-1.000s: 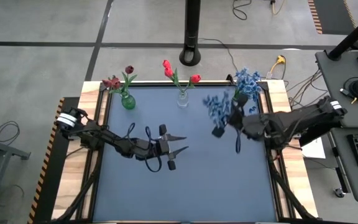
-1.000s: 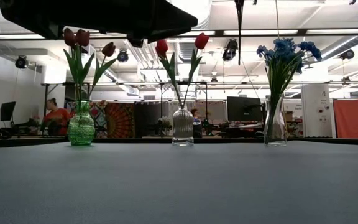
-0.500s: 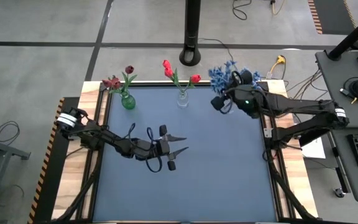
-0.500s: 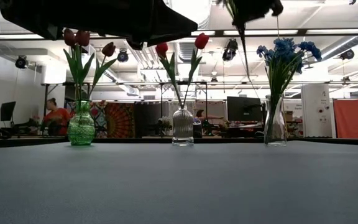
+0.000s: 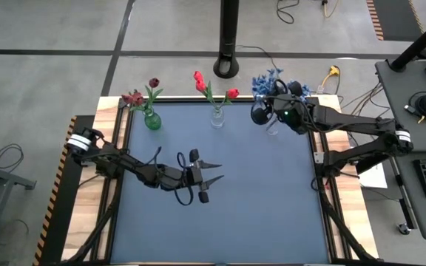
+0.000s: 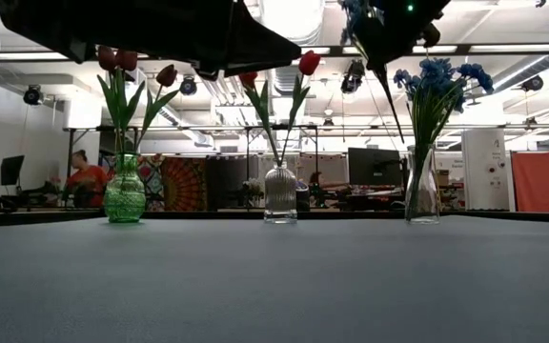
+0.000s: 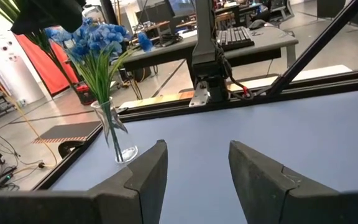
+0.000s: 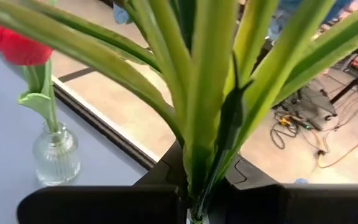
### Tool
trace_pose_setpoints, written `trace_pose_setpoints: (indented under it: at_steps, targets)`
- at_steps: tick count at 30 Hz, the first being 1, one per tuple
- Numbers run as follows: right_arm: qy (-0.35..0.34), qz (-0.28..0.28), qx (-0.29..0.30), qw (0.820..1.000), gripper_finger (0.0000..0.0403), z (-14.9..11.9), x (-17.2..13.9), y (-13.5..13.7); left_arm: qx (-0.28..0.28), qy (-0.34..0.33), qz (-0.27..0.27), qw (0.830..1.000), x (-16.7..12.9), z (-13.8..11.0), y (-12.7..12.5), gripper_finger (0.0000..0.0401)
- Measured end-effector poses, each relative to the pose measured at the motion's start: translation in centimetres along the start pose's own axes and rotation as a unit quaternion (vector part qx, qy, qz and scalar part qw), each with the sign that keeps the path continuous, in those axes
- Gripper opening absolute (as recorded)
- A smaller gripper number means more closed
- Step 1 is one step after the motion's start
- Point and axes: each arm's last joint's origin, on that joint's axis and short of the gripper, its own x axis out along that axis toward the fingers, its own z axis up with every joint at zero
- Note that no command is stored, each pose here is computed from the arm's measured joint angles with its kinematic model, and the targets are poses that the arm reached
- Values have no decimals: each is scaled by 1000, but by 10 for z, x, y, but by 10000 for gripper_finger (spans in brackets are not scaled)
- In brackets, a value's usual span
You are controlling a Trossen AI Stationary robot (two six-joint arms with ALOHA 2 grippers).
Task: Sort flowers into vase by color
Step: Put the blue flowers into the right transparent vase
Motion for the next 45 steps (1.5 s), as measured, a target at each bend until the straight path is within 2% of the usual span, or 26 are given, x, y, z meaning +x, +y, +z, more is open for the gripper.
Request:
trace_pose_setpoints:
  at_steps: [14, 34, 40, 45]
  targets:
    - [35, -2, 2, 999, 18, -9, 3, -3, -3, 3, 0, 1000, -2, 2, 1, 156]
    - [2, 1, -2, 1000, 18, -1, 3, -2, -1, 6, 0, 1000, -2, 2, 1, 156]
    - [0, 38, 9, 999, 18, 3, 0, -1, 1, 8, 0, 1000, -2, 1, 1, 155]
    - [12, 45, 13, 999, 18, 10, -8, -4, 1, 8, 0, 1000, -2, 1, 1, 155]
